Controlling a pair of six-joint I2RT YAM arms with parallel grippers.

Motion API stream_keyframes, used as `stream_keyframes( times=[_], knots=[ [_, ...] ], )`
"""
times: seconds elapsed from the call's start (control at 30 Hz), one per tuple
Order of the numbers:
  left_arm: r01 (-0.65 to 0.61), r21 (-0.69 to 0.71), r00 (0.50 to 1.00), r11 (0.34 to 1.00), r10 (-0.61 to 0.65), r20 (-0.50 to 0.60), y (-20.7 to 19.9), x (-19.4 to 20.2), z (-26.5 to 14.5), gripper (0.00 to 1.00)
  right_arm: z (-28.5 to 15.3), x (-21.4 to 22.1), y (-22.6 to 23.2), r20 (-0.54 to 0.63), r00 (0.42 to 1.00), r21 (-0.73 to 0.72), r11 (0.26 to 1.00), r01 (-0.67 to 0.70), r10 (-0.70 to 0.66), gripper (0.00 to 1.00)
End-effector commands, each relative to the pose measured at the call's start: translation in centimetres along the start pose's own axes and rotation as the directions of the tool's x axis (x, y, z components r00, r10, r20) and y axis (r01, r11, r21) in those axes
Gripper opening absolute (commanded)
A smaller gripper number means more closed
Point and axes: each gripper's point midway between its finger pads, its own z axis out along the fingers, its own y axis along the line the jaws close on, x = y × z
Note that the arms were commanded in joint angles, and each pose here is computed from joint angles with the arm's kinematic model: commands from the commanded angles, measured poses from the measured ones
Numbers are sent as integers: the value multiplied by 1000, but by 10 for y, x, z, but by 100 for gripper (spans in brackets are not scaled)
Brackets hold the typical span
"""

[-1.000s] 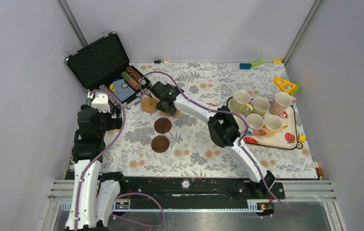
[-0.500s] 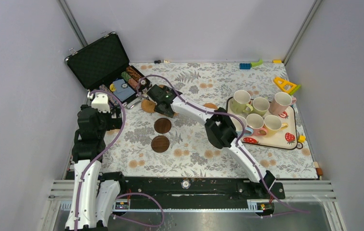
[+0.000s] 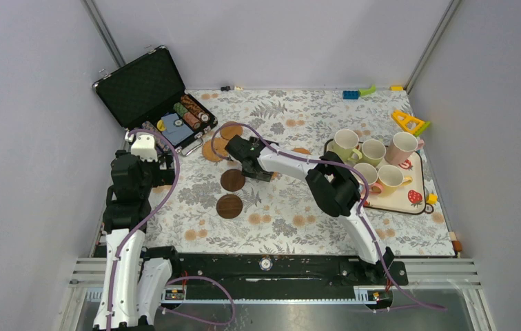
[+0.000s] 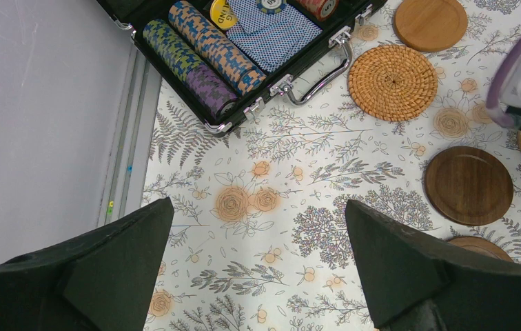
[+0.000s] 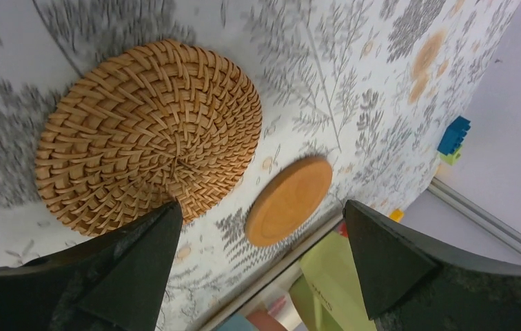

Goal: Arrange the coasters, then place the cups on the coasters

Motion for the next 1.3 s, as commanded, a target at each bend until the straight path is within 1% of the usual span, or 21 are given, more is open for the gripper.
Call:
stream_keyframes(
  times=[0.0,0.13,0.23,0.3,0.4,0.53,0.6,0.7,0.87,1.0,1.13,1.27],
  knots=[
    [12,-14,998,1000,-11,62,4,-15,3,99,-5,20,3,-32,998,-19,999,45,-45,97],
    [14,-13,998,1000,-13,66,3,-15,2,99,-30,-18,-35,90,994,34,997,-67,63,98],
    [14,-12,998,1000,-13,67,3,-15,1,99,-45,-58,-72,205,968,107,979,-171,147,98],
    [15,-16,998,1000,-14,69,4,-16,1,99,-47,-83,-92,259,951,151,965,-213,170,98],
    [17,-21,998,1000,-16,66,5,-15,2,99,-37,-116,-113,296,947,237,950,-202,127,99],
    [17,-34,999,999,-15,52,7,-13,5,99,-7,-148,-118,308,951,361,928,-98,-20,100],
    [16,-44,999,999,-14,48,9,-12,7,99,5,-162,-117,337,939,414,907,-79,-72,100],
    [15,-58,999,998,-12,37,11,-10,10,99,21,-174,-107,365,922,431,901,-48,-126,100],
    [12,-79,1000,997,-11,18,15,-6,14,99,31,-190,-102,406,898,445,895,-32,-170,100],
    [13,-96,1000,995,-11,18,18,-5,13,99,38,-190,-95,382,897,462,887,25,-224,100],
    [13,-96,1000,995,-11,23,18,-6,13,99,23,-187,-109,391,894,494,869,-4,-218,100],
    [11,-88,1000,996,-10,11,17,-3,16,99,-2,-188,-122,449,871,491,869,-54,-199,99]
  ],
)
